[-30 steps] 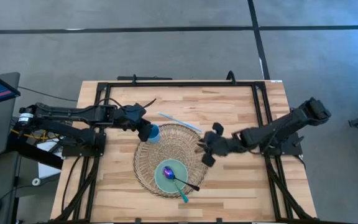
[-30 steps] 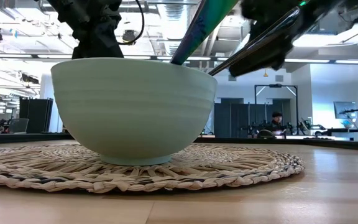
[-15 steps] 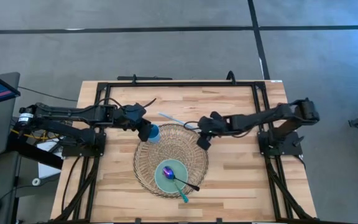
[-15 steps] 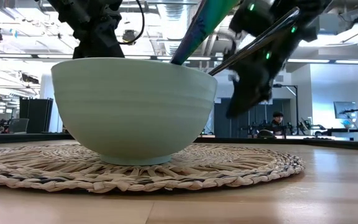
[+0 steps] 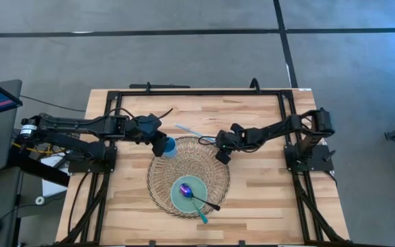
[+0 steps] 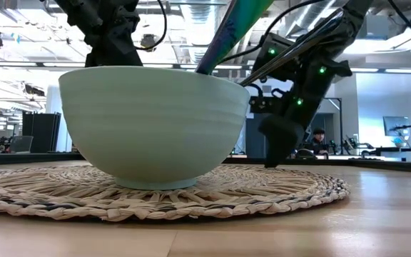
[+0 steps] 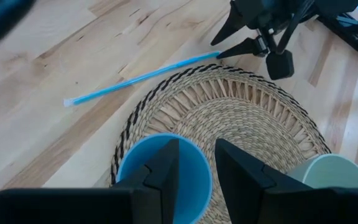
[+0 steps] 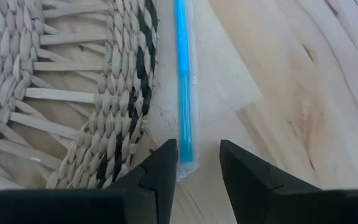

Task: Pick & Place Utensil
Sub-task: Put the blue straw into the blue cup on the brown mat

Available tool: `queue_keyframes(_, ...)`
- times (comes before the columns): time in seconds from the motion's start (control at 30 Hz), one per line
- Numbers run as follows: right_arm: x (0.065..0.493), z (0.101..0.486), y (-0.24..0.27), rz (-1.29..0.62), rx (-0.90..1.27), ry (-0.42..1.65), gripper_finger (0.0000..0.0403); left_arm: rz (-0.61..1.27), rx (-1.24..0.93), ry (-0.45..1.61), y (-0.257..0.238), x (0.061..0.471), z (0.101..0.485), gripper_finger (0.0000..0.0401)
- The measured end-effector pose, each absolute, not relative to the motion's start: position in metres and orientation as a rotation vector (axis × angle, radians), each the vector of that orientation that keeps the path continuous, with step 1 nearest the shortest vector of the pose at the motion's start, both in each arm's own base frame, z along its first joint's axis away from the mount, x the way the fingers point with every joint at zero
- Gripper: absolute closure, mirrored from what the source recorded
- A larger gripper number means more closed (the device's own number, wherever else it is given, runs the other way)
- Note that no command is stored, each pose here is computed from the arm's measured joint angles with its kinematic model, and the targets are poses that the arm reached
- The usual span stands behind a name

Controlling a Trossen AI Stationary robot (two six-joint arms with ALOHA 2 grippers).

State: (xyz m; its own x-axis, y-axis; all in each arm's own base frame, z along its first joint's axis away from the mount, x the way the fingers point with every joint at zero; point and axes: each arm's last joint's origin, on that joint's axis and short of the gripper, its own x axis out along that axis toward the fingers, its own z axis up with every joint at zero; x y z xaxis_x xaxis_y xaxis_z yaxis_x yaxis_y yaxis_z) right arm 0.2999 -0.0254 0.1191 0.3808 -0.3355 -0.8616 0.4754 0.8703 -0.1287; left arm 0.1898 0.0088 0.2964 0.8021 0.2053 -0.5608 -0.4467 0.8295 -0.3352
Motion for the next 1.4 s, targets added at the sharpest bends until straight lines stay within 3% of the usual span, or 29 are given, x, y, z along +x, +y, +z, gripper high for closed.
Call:
queue_keyframes(0.2,0.300,0.119,-0.025,-0.516,0.151,1.059,0.0297,0.363,-0.476,0.534,0.009,0.190,0.297,0.0297)
queue_keyframes(0.43,0.300,0.119,-0.024,-0.483,0.174,1.070,0.0394,0.363,-0.474,0.535,0.009,0.190,0.296,0.0297)
queue_keyframes(0.8,0.301,0.128,-0.015,-0.486,0.223,1.108,0.0400,0.360,-0.475,0.525,0.009,0.190,0.297,0.0297)
queue_keyframes(0.93,0.307,0.151,-0.009,-0.468,0.219,1.090,0.0401,0.298,-0.438,0.438,0.007,0.196,0.306,0.0297)
queue_keyframes(1.13,0.310,0.192,0.004,-0.471,0.210,1.065,0.0402,0.002,-0.256,0.212,-0.013,0.211,0.329,0.0297)
queue_keyframes(1.27,0.306,0.223,0.018,-0.440,0.206,1.059,0.0402,-0.125,-0.123,0.180,-0.031,0.219,0.329,0.0297)
queue_keyframes(1.4,0.301,0.253,0.035,-0.395,0.228,0.995,0.0402,-0.131,0.034,0.219,-0.042,0.230,0.318,0.0297)
